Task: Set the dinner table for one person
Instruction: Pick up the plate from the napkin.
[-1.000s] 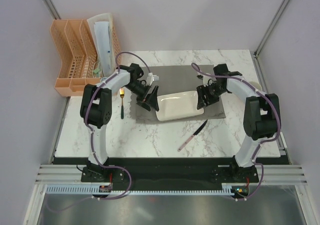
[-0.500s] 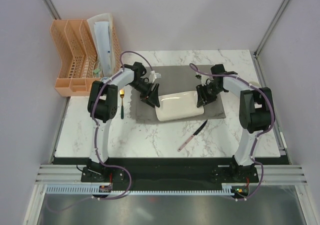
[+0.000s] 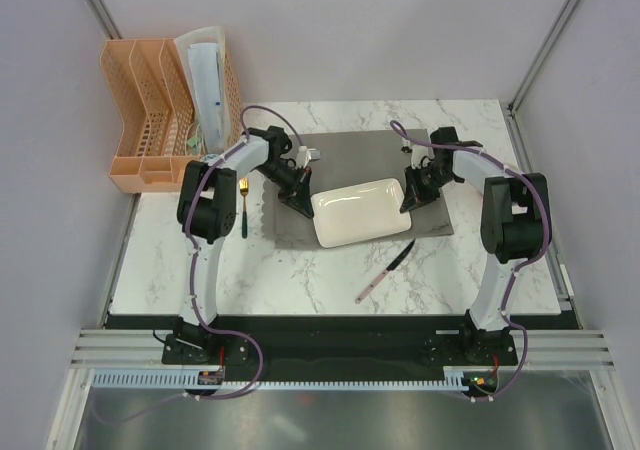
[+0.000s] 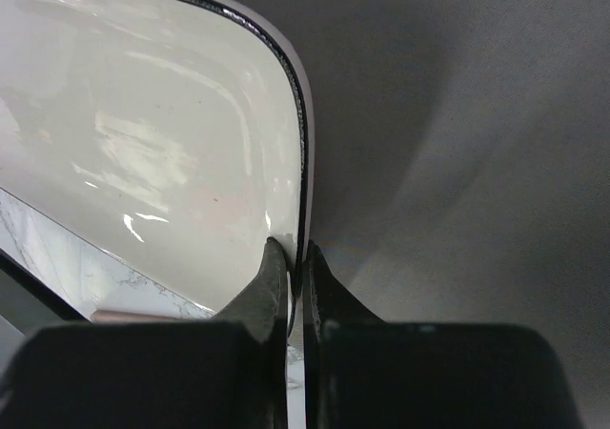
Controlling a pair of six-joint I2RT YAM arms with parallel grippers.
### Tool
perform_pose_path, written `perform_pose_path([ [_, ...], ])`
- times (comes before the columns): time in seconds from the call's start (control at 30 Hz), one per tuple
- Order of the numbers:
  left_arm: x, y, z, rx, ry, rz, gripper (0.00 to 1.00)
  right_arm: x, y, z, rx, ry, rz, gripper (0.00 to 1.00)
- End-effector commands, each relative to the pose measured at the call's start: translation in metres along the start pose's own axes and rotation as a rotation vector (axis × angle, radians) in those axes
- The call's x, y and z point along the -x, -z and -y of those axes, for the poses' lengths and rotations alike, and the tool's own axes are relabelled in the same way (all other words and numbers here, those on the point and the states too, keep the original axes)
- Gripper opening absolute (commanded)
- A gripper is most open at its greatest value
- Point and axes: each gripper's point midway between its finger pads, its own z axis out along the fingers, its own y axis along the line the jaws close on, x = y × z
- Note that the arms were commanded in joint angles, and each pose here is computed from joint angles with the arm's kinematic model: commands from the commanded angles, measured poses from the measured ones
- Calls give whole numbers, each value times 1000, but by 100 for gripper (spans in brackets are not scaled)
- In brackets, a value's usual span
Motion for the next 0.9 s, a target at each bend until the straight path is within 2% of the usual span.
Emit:
perform_pose_path([
  [0.0,20,-22,22,-59,-144,21,2,8,-9,-8,3,118,22,0],
  [0.13,20,-22,22,-58,-147,22,2,7,-12,-6,1,120,15,1],
  [0.17,20,-22,22,-60,-143,19,5,6,-13,-6,8,119,12,5],
  [0.2,20,-22,22,-60,-146,19,11,4,-16,-6,16,119,2,12],
  [0.23,19,-22,22,-62,-144,17,24,3,-17,-6,21,122,-1,28],
  [0.33,19,-22,23,-57,-158,18,46,3,-22,-2,19,127,-7,48],
  [0.37,20,-21,25,-60,-158,20,49,3,-22,-2,19,132,-8,50],
  [0.5,23,-15,31,-57,-175,36,55,12,-22,0,11,140,5,54],
  [0.6,26,-14,38,-73,-179,45,56,17,-23,-1,17,135,11,53],
  [0.73,29,-22,36,-65,-157,39,55,16,-29,2,26,123,2,45],
  [0.87,20,-31,31,4,-110,3,50,9,-33,2,32,119,-8,43],
])
